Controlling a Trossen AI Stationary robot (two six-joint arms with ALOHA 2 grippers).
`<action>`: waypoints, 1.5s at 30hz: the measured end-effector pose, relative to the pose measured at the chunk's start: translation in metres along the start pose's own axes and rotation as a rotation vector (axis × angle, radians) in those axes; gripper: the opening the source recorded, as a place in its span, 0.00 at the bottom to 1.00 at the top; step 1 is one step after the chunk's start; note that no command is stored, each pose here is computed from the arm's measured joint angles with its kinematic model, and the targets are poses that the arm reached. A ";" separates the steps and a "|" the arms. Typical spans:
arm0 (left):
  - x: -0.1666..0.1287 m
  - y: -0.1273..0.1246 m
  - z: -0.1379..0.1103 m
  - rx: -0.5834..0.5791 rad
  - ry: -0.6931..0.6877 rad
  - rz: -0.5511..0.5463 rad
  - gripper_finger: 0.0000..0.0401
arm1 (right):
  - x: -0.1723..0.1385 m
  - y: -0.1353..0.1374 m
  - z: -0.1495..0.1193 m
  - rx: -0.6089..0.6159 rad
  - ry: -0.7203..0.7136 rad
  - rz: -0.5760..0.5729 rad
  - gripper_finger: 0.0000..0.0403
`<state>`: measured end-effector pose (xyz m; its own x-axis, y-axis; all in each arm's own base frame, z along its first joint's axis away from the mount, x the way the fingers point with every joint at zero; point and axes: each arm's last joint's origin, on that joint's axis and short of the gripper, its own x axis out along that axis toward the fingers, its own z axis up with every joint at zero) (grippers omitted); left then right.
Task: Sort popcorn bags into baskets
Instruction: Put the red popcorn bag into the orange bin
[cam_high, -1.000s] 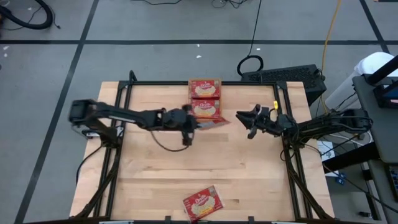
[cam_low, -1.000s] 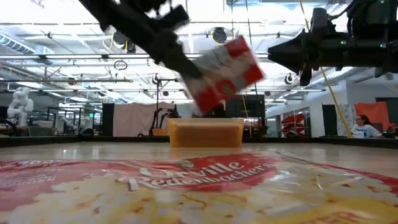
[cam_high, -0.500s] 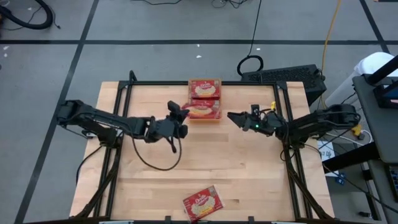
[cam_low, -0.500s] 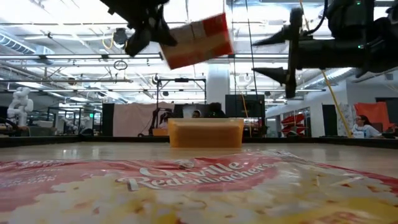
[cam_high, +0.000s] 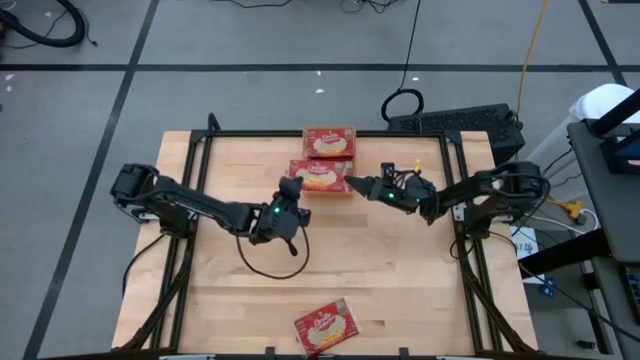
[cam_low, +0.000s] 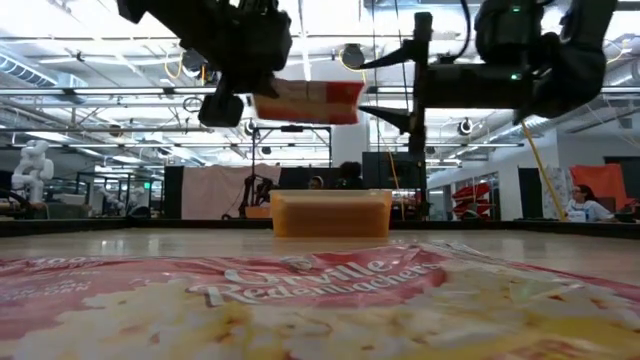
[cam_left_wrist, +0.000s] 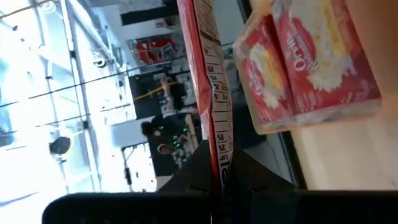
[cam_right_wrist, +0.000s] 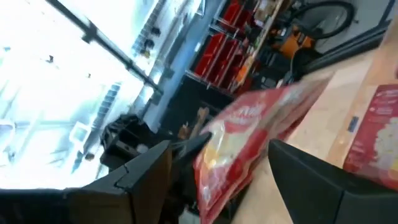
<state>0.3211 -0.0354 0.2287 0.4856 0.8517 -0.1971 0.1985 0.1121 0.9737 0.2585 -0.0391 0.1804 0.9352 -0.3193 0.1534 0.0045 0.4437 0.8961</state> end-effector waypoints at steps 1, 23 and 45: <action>0.001 -0.003 0.002 0.008 0.011 0.004 0.04 | 0.003 -0.001 0.001 -0.012 0.012 0.003 0.65; 0.021 -0.008 -0.001 0.023 0.184 0.047 0.06 | 0.026 -0.024 0.011 -0.061 0.146 -0.019 0.59; 0.023 0.001 0.007 -0.017 -0.022 0.023 0.16 | 0.039 -0.018 0.028 -0.163 0.089 0.037 0.11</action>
<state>0.3384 -0.0188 0.2245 0.5084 0.8427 -0.1769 0.1730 0.1013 0.9797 0.2844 -0.0831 0.1819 0.9635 -0.2277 0.1409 0.0202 0.5863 0.8099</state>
